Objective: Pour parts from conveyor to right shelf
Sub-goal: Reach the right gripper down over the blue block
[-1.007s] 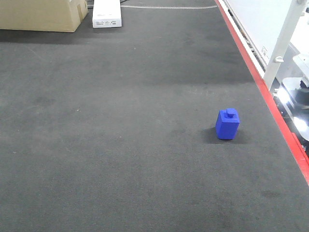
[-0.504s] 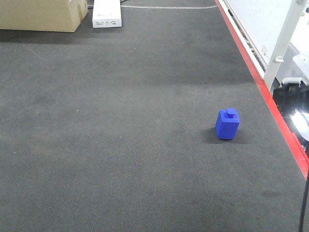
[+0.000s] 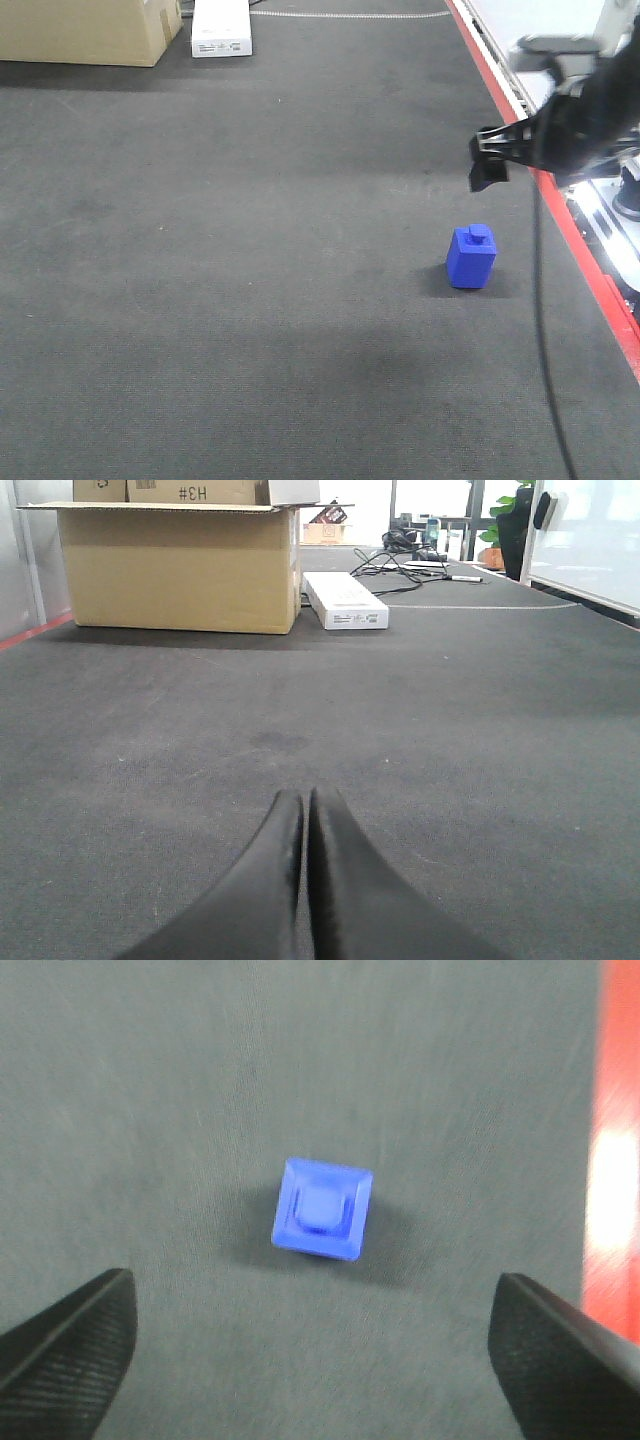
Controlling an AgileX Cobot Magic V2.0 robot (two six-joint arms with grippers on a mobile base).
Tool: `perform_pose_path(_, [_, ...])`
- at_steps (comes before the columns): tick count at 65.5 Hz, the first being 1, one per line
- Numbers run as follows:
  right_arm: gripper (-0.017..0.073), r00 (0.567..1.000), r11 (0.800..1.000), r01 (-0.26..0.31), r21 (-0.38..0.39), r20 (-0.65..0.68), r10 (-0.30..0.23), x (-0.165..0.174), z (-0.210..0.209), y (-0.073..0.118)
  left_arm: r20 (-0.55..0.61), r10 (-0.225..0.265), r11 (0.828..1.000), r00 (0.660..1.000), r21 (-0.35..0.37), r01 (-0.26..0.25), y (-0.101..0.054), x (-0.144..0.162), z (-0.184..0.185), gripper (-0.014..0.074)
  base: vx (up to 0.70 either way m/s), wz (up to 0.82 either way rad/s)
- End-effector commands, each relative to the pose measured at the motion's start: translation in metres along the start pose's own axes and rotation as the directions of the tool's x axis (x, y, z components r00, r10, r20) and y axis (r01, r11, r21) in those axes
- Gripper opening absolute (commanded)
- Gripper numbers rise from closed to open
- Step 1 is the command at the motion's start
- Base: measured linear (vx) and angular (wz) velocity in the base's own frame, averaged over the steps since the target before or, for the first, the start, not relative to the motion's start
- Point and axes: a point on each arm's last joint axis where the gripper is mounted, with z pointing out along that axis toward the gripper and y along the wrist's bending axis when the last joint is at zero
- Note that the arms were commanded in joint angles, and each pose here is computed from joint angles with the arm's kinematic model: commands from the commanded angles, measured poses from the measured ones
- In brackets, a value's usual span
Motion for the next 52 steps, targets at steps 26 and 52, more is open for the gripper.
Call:
perform_pose_path(26, [0.0642, 0.987, 1.0, -0.014, -0.012, -0.163, 0.012, -0.045, 0.068, -0.012, 0.105, -0.016, 1.0, 0.994, 0.011, 0.015, -0.001, -0.014, -0.002, -0.0006, 0.0, 0.0])
perform_pose_path(52, [0.0617, 0.976, 0.996, -0.067, -0.058, -0.212, 0.053, -0.035, 0.078, -0.007, 0.105, -0.016, 1.0, 0.994, 0.011, 0.015, -0.001, -0.014, -0.002, -0.0006, 0.0, 0.0])
